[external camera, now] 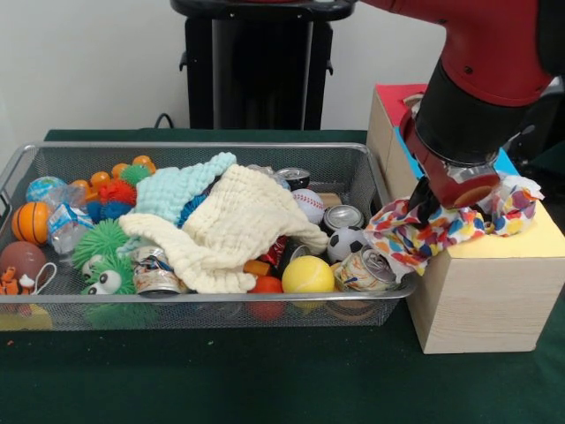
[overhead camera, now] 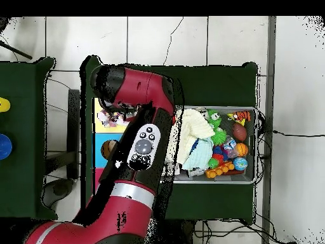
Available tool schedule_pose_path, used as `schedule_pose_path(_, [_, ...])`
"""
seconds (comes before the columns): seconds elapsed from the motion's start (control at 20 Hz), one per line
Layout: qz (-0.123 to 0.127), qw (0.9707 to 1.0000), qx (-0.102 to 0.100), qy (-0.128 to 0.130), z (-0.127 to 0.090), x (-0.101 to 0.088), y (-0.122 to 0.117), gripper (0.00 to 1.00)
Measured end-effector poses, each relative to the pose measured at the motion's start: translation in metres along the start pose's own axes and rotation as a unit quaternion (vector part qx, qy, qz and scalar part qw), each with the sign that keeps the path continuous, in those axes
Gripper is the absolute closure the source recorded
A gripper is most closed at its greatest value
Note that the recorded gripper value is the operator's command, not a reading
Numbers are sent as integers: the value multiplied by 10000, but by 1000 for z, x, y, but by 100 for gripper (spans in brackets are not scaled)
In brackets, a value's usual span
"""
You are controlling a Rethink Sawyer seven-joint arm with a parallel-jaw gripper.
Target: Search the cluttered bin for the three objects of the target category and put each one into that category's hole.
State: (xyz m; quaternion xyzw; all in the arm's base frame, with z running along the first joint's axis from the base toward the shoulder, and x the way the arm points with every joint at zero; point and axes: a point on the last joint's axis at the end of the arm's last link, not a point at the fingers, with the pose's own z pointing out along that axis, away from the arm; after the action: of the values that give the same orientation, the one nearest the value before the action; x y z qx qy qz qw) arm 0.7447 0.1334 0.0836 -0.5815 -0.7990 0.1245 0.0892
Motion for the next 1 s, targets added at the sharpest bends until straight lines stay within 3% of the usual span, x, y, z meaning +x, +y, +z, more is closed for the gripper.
schedule_pose_path(0.2, [6,10000,20,10,-2,2,-3,100])
schedule_pose_path(0.45, [-18,9999,161,51,-21,10,-10,100])
schedule_pose_path(0.75, [-52,9986,499,140,-52,25,-23,100])
schedule_pose_path(1.0, [-71,9985,524,166,-69,32,-18,100])
